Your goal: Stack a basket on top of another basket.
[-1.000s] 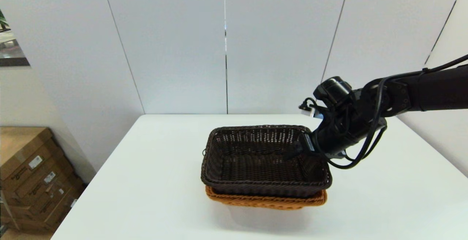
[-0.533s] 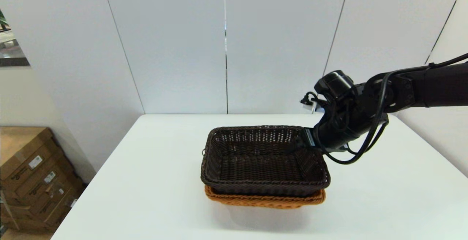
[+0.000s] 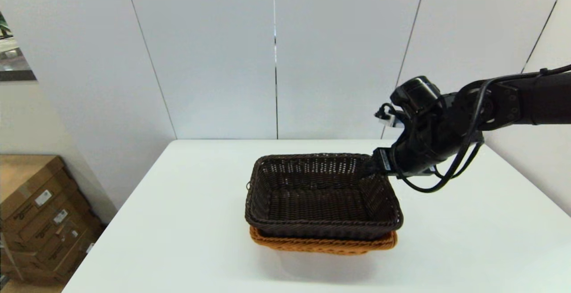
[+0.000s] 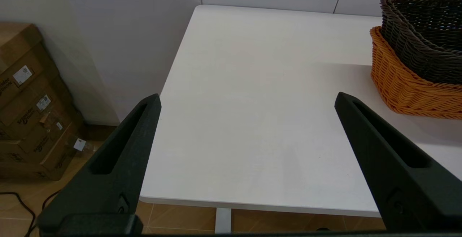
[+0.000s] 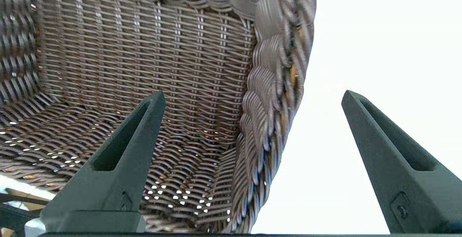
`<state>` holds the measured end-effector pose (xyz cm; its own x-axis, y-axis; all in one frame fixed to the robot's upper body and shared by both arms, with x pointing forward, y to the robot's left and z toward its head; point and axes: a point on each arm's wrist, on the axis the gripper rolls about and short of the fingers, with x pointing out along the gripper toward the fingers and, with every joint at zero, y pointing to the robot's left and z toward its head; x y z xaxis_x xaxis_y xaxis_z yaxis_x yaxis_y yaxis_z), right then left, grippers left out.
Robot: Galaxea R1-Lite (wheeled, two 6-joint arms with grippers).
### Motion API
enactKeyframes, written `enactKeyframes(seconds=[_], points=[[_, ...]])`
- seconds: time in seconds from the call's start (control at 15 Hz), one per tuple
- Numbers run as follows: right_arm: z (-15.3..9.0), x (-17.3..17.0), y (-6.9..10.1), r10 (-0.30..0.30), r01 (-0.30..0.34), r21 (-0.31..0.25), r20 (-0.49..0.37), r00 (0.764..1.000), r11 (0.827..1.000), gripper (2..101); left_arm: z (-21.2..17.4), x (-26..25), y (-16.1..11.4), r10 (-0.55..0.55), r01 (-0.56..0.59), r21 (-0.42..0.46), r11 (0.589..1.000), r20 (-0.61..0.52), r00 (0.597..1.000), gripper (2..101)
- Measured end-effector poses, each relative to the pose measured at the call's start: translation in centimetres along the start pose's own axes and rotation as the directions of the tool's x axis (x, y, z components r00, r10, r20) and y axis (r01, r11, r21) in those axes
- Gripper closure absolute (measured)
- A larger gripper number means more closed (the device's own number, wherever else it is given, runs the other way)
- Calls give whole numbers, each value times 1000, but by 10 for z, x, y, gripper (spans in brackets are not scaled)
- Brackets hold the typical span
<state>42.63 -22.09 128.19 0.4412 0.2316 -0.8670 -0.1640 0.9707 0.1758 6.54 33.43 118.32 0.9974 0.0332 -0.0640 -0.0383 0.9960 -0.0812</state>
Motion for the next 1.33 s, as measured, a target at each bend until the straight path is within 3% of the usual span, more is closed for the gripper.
enactKeyframes(seconds=[0.33, 0.67, 1.07, 1.33], points=[[3, -32, -13, -25, 26, -3, 87, 996, 1000, 52, 0, 0, 0, 0, 0, 0, 1000, 0, 1000, 54], [-19, -81, -16, -40, 41, 0, 181, 983, 999, 52, 0, 0, 0, 0, 0, 0, 1000, 0, 1000, 54], [-87, -162, -22, -24, 31, -17, 337, 941, 999, 52, 0, 0, 0, 0, 0, 0, 1000, 0, 1000, 54], [-160, -186, -41, -75, 94, -32, 390, 918, 995, 52, 0, 0, 0, 0, 0, 0, 1000, 0, 1000, 54]])
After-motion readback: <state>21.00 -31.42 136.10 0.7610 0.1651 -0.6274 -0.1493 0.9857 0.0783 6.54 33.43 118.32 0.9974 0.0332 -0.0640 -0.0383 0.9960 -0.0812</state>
